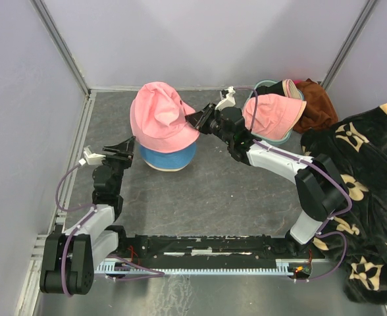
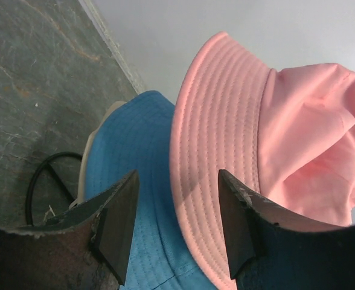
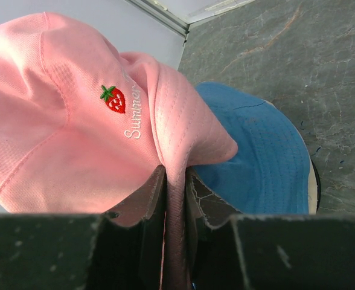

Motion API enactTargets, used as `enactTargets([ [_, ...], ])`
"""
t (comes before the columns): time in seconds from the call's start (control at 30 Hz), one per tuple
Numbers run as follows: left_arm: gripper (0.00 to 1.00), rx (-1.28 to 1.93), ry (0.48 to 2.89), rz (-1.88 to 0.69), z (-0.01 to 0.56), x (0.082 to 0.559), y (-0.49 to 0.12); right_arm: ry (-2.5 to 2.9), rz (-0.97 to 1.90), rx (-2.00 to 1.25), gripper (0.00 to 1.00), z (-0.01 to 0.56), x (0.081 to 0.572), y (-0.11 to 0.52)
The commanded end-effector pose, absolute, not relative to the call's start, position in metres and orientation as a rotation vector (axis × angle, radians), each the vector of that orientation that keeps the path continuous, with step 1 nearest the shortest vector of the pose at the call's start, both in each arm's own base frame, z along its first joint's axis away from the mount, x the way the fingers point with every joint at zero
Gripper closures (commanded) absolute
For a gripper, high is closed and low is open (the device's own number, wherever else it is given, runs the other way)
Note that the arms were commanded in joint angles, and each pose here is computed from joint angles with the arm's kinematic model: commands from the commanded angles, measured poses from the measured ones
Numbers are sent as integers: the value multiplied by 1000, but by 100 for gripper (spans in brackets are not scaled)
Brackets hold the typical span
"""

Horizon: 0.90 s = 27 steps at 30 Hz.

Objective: Stack the hats
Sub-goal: Stack the hat on the hat.

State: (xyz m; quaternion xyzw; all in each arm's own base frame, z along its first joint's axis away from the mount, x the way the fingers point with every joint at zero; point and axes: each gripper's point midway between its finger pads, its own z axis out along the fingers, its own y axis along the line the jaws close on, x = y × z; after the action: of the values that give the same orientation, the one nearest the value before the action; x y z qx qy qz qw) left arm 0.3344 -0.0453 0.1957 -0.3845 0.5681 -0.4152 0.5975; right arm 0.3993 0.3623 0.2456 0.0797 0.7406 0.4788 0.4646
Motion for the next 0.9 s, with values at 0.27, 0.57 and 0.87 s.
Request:
enactTargets([
  [0.27, 33, -813, 1205, -1064, 218, 342, -51, 1803, 1198, 184, 75, 247, 395, 372],
  [0.57, 45, -807, 1102, -1151, 231, 346, -52, 1816, 1198, 191, 74, 240, 392, 377],
  [0.87, 73, -787, 1066, -1170, 236, 342, -52, 1826, 1166, 224, 73, 227, 390, 371],
])
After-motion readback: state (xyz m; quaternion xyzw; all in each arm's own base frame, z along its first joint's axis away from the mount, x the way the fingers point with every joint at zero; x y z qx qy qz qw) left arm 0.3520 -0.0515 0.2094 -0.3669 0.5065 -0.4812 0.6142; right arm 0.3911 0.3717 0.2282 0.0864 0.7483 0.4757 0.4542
